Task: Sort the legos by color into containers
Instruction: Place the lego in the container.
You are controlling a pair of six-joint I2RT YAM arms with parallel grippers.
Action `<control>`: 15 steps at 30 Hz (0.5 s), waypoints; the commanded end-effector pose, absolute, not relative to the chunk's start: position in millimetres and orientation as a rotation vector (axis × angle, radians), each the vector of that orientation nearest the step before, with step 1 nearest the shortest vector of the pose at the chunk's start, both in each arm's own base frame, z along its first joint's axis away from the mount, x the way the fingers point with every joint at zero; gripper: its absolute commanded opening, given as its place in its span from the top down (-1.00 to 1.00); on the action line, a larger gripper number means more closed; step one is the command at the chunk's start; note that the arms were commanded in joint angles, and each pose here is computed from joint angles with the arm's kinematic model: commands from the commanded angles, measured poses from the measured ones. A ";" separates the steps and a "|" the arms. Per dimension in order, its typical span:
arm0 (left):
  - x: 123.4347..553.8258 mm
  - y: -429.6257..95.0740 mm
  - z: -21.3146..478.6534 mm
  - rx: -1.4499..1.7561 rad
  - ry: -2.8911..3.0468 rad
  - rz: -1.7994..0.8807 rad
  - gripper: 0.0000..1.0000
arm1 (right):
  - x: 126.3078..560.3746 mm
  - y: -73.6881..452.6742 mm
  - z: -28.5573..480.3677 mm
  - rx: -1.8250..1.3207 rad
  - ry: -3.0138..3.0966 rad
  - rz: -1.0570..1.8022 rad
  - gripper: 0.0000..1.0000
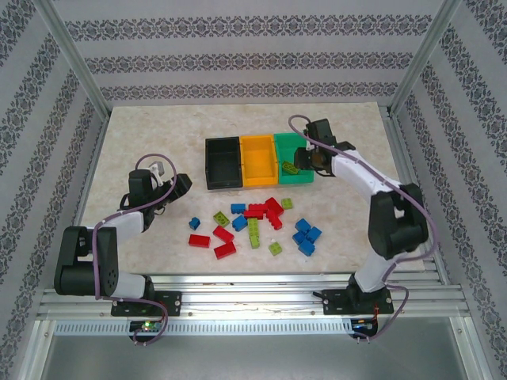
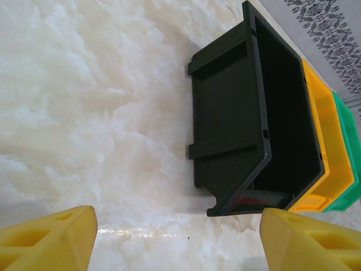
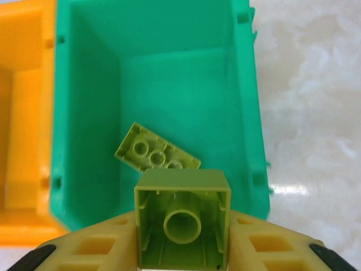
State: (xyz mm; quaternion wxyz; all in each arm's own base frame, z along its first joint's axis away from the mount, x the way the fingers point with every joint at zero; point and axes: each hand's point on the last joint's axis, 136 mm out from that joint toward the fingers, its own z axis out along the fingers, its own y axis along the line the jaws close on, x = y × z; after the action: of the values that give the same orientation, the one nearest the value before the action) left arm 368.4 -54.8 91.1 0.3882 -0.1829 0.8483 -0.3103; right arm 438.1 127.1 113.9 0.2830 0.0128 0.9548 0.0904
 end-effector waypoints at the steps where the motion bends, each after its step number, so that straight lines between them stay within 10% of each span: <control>1: 368.5 -52.3 94.9 -0.461 2.133 -0.794 -0.52 | 452.2 134.6 110.4 -0.021 2.568 0.249 0.21; 15: 368.8 -55.4 89.2 -0.472 2.136 -0.827 -0.53 | 381.9 161.2 114.9 -0.214 2.593 0.221 0.03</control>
State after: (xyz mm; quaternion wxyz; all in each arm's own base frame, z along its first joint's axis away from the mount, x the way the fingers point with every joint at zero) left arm 366.9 -56.9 88.9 0.3839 -0.1831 0.8477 -0.3170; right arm 406.9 154.8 103.7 0.2622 -0.0506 0.9599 0.0853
